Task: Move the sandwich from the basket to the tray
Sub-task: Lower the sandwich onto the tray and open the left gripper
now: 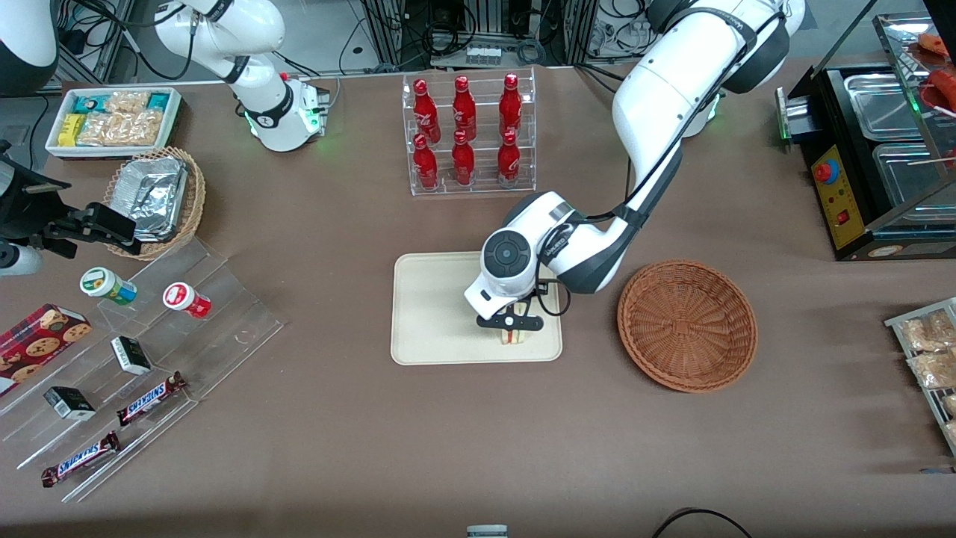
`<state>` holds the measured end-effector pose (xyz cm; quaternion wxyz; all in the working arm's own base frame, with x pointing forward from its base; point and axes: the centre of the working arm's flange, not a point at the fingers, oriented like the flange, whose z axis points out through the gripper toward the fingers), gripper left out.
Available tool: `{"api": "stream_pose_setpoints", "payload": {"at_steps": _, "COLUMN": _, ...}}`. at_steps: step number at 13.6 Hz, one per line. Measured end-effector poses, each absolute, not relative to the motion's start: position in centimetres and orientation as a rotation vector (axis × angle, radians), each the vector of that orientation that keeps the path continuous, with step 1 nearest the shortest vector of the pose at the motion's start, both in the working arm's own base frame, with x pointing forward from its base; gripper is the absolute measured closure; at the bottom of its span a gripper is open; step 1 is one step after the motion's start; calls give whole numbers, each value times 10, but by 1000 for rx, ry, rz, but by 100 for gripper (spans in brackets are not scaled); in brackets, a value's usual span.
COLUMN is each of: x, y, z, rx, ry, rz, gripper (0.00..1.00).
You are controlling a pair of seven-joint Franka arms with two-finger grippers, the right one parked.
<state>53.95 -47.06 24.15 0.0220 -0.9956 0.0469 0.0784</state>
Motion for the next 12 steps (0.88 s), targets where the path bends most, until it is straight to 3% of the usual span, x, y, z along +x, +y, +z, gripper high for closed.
{"api": "stream_pose_setpoints", "payload": {"at_steps": 4, "x": 535, "y": -477, "z": 242, "rx": -3089, "ry": 132, "rz": 232, "gripper": 16}}
{"api": "stream_pose_setpoints", "payload": {"at_steps": 6, "x": 536, "y": -477, "z": 243, "rx": -3091, "ry": 96, "rz": 226, "gripper": 0}}
{"api": "stream_pose_setpoints", "payload": {"at_steps": 12, "x": 546, "y": -469, "z": 246, "rx": -3091, "ry": 59, "rz": 208, "gripper": 0}}
